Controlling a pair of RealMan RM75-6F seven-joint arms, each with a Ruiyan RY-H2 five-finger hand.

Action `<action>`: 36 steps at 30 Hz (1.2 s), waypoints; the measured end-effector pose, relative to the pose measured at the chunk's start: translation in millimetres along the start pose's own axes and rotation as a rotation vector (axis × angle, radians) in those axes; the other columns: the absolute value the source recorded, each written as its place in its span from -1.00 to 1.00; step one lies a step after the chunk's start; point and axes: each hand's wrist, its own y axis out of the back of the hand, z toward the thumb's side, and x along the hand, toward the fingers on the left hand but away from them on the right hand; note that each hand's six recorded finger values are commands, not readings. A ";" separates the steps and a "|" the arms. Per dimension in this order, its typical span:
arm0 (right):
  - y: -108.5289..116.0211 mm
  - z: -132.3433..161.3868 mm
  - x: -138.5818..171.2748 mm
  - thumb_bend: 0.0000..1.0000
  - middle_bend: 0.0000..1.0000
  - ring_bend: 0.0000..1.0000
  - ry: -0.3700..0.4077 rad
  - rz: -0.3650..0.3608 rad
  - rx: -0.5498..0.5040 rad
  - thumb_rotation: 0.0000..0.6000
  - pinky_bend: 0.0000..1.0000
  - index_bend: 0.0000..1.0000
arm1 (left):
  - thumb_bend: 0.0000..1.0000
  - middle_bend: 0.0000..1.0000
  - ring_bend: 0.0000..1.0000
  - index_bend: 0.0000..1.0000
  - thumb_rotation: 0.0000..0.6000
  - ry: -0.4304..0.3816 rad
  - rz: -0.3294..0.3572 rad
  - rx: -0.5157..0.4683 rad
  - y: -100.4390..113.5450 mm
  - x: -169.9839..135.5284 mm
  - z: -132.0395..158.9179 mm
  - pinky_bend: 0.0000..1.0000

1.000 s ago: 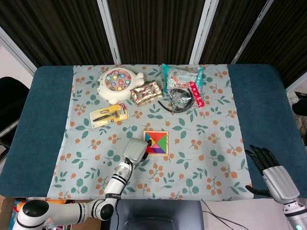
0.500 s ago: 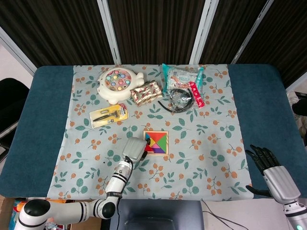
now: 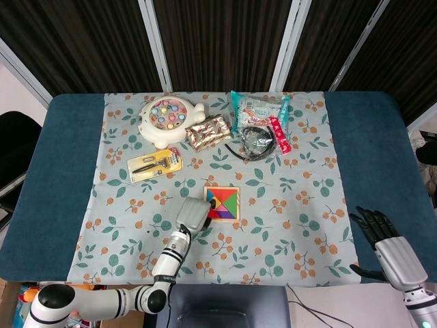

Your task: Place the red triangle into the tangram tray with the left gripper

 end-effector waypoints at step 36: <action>1.9 0.0 2.6 -0.69 -1.00 -1.00 0.004 -0.004 0.001 1.00 -1.00 -1.00 | -0.24 1.00 1.00 -0.19 1.00 0.002 -0.002 0.042 2.4 -5.3 -2.2 1.00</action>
